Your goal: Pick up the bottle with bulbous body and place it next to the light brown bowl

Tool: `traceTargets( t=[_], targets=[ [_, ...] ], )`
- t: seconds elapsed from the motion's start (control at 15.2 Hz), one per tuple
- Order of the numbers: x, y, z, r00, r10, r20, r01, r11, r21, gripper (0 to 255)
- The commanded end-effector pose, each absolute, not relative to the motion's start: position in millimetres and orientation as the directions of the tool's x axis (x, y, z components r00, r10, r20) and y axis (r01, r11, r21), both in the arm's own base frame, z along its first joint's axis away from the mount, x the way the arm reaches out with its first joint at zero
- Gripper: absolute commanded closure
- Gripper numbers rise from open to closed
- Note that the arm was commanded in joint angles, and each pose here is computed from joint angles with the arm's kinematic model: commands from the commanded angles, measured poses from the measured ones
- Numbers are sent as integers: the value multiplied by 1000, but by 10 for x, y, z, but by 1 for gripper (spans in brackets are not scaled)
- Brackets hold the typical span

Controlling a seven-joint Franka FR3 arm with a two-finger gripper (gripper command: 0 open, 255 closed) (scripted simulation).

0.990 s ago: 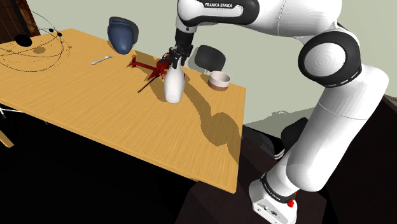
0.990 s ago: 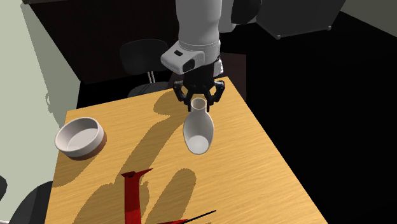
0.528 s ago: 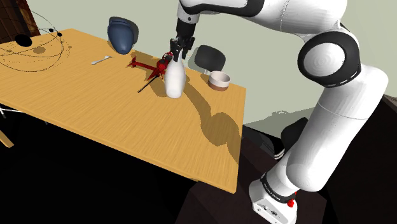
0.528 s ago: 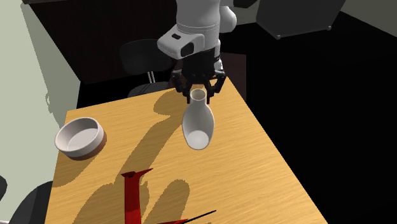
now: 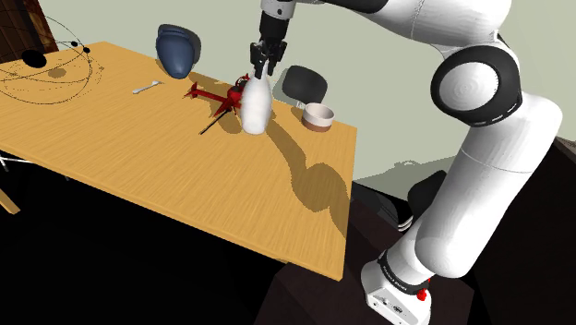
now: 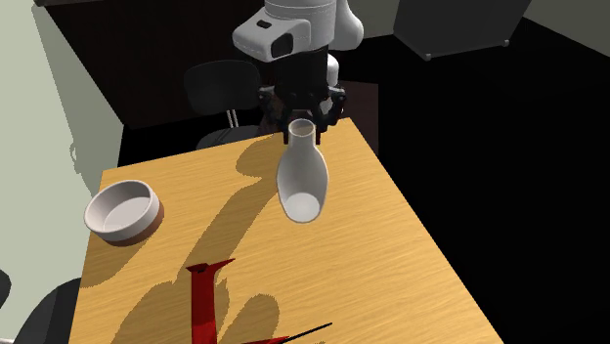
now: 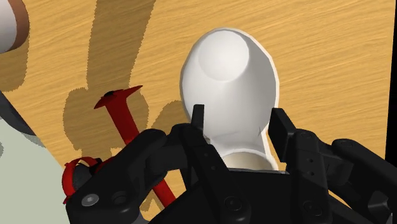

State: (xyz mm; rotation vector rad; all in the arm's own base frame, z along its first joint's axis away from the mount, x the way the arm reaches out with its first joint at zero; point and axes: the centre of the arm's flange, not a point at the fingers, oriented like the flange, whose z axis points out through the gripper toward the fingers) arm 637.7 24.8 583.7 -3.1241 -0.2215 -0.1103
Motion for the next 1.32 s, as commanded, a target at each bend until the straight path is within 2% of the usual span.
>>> traceTargets(
  t=[0.0,1.25],
  targets=[
    [6316,61,5860,988,141,71,141,-990,-3,255],
    [5505,-2311,5868,988,141,71,141,-990,-3,255]
  ],
)
